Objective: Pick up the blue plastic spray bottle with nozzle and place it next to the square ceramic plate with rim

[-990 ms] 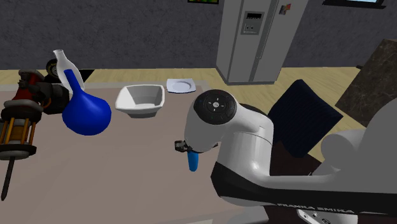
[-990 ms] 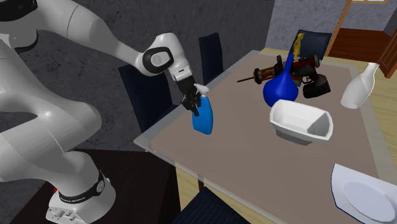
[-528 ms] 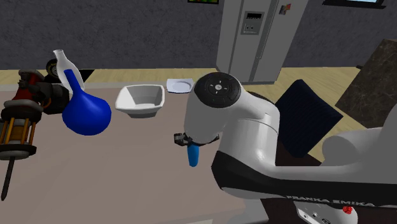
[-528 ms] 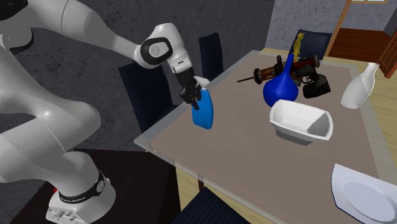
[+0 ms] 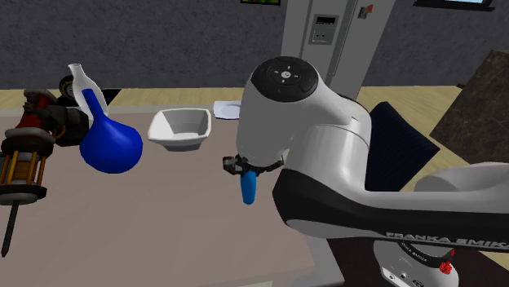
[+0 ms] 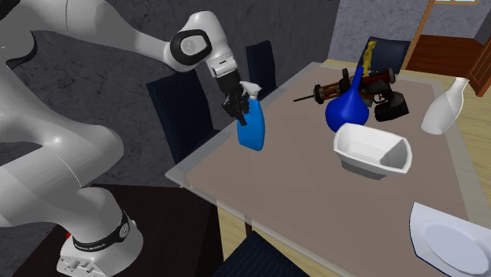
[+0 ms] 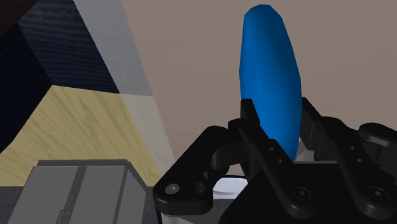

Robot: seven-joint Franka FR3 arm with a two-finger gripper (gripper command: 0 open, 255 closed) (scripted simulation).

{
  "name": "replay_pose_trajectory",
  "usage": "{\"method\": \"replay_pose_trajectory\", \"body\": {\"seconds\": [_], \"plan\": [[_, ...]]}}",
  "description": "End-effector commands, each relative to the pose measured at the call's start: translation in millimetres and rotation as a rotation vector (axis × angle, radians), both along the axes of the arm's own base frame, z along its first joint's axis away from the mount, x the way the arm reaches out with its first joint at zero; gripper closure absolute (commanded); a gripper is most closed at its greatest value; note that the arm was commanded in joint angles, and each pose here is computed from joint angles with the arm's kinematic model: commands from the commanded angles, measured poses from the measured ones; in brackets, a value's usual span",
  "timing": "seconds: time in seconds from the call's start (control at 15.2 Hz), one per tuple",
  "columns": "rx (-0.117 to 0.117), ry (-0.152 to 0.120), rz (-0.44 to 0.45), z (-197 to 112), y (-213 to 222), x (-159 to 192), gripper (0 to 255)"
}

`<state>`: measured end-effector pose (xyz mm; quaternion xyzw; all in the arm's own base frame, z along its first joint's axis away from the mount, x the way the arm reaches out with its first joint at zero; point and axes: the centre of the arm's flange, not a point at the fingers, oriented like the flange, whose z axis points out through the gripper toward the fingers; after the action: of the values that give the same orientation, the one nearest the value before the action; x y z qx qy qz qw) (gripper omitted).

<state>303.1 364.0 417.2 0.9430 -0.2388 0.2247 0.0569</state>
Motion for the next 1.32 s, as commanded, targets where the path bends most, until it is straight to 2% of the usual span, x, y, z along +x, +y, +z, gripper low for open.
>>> {"method": "replay_pose_trajectory", "body": {"seconds": [0.0, 1.25], "plan": [[0.0, 0.0, 0.0, 10.4, 0.3, -0.5, 255], [0.0, 0.0, 0.0, 110.7, 0.3, -0.5, 255]]}}
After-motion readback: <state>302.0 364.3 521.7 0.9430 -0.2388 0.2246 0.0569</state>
